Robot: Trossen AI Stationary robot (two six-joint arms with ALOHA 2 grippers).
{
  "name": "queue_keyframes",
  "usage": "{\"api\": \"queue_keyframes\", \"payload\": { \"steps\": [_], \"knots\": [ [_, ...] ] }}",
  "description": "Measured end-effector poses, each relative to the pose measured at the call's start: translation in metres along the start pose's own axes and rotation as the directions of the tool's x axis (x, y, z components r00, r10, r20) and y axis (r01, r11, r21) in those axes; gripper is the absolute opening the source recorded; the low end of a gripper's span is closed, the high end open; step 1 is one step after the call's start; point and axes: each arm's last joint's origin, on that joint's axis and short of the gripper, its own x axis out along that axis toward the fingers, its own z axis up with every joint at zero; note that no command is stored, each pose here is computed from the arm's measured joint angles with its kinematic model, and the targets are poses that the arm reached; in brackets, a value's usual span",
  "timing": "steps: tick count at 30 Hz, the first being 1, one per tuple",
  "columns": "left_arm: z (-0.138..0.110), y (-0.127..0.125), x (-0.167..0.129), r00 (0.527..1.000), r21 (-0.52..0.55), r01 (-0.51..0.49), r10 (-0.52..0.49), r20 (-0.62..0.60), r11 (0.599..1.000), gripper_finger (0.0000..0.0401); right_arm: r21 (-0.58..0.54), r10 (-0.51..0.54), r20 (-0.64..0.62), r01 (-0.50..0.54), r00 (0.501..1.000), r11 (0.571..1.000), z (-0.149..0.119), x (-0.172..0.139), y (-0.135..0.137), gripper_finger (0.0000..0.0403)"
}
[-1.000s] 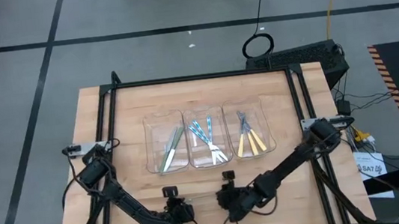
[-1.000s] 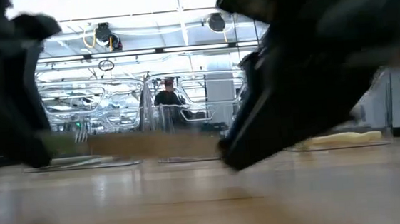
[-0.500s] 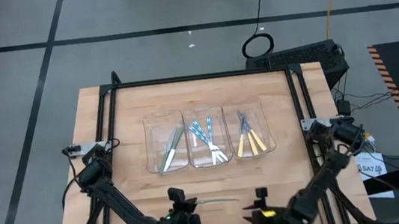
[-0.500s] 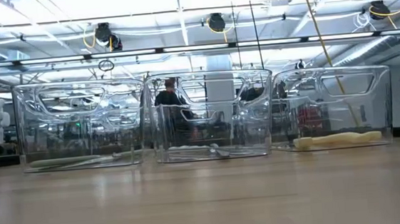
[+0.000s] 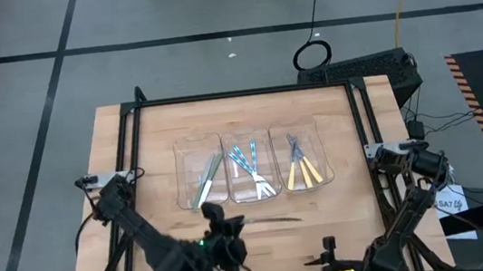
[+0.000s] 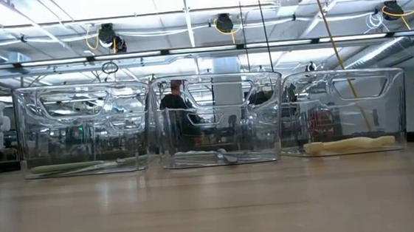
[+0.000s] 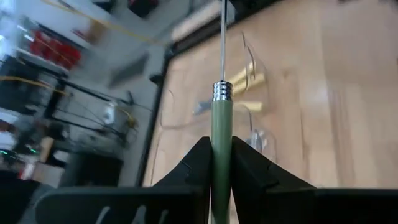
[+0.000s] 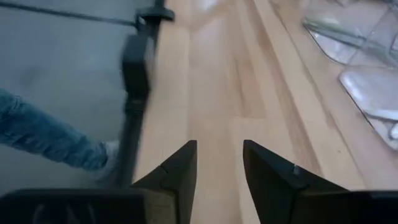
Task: Sort silverware by color (type)
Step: Put the green knife into the left transparent bin
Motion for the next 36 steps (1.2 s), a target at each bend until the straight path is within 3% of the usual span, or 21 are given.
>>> {"api": "queue_keyframes", "payload": {
  "steps": [3,6,12,17,23,27,31,36],
  "knots": [
    [0.001,0.029,0.005,0.995,-0.046,0.074,-0.077,-0.059,0.996,0.0041,0.009,0.024,0.038,-0.024,0.999,1.000,0.000,-0.006,0.007,0.0123],
    [0.000,0.054,0.002,0.995,-0.081,0.074,-0.079,-0.062,0.994,0.0041,-0.003,0.045,0.066,-0.045,0.997,0.999,-0.001,-0.013,0.012,0.0123],
    [-0.003,0.077,-0.011,0.997,-0.112,0.063,-0.068,-0.034,0.992,0.0041,-0.019,0.047,0.097,-0.046,0.994,0.999,-0.005,-0.022,0.017,0.0123],
    [-0.005,0.074,0.000,0.997,-0.122,0.039,-0.046,-0.058,0.992,0.0041,-0.045,0.051,0.097,-0.047,0.994,0.998,-0.006,-0.024,0.018,0.0123],
    [-0.021,0.040,0.039,0.993,-0.101,0.005,-0.017,-0.115,0.995,0.0041,-0.085,0.052,0.097,-0.044,0.994,0.995,-0.006,-0.024,0.018,0.0123],
    [-0.051,0.031,0.055,0.994,-0.137,0.005,-0.020,-0.104,0.991,0.0041,-0.116,0.029,0.117,-0.015,0.993,0.993,-0.006,-0.024,0.018,0.0123],
    [-0.100,0.043,0.066,0.998,-0.266,0.005,-0.020,-0.051,0.964,0.0041,-0.133,0.011,0.131,0.006,0.991,0.991,-0.005,-0.024,0.017,0.0123],
    [-0.159,0.067,0.072,0.998,-0.537,0.012,0.020,0.053,0.843,0.0041,-0.141,-0.005,0.125,0.023,0.992,0.990,-0.003,-0.019,0.014,0.0123]
  ]
}}
